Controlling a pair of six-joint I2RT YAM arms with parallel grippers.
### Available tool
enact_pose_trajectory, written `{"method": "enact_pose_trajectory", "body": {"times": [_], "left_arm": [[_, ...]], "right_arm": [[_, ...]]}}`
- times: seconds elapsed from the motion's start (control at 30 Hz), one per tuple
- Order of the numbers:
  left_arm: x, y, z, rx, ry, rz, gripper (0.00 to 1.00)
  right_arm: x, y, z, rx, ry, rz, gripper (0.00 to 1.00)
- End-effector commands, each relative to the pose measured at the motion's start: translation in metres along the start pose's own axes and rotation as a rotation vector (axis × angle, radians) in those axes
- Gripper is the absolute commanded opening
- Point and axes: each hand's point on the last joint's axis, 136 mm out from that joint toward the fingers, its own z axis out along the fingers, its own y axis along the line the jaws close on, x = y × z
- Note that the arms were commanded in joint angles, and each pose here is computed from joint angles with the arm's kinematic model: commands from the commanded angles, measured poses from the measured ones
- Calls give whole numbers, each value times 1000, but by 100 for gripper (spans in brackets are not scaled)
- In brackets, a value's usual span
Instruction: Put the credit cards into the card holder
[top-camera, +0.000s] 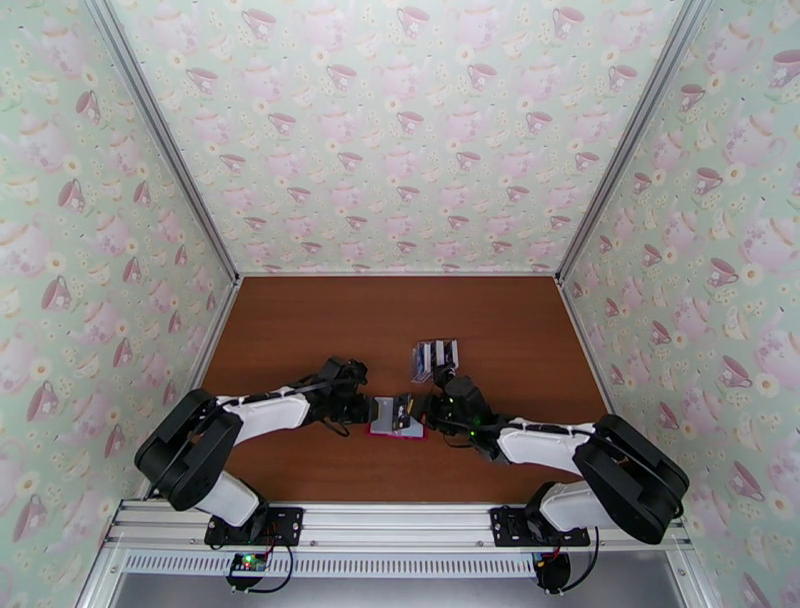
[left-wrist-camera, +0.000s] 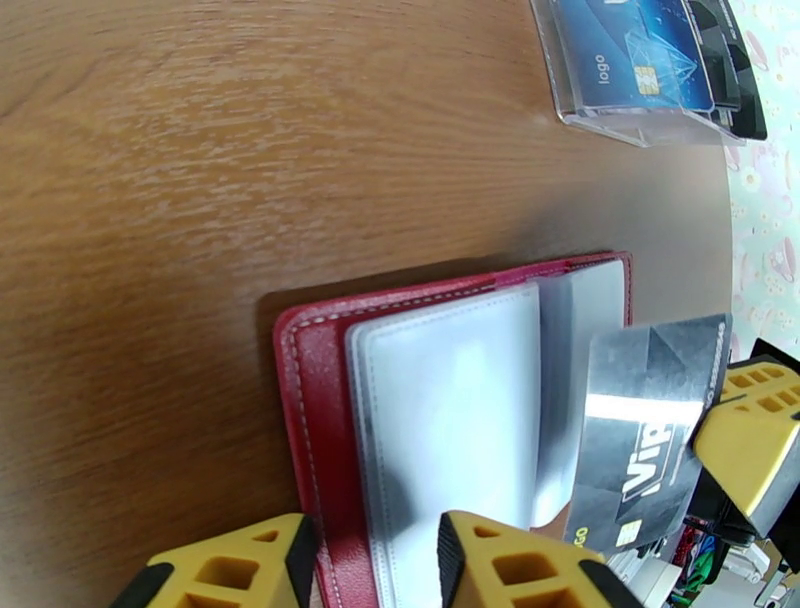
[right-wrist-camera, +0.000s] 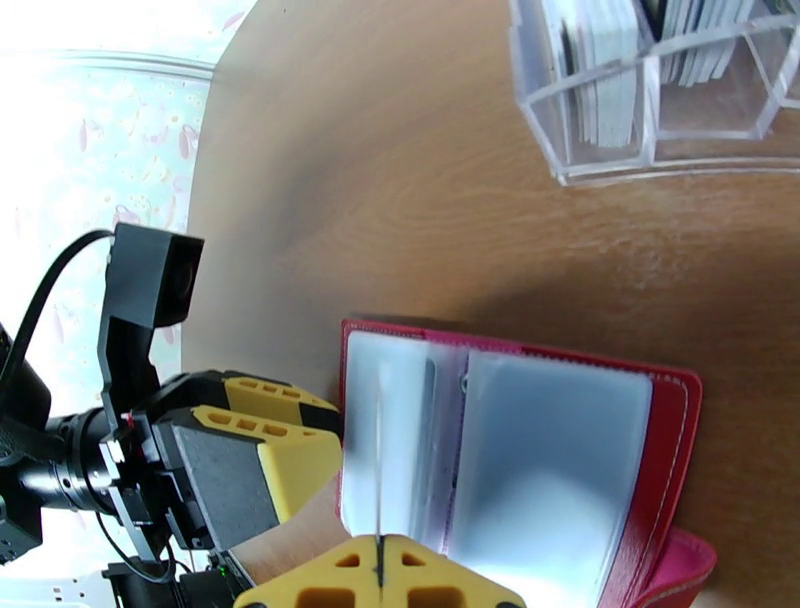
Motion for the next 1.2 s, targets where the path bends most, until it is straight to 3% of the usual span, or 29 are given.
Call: {"method": "enact_pose_trajectory", "body": {"times": [0.0,1.17], "left_arm": [[16,11,8,-26,36,-18,35],[36,16,14,-30,44,-66,34]], "right_arm": [[-3,-4,-3,-22,-17,23,0],[7,-19,13,-74,16,87,0]]}}
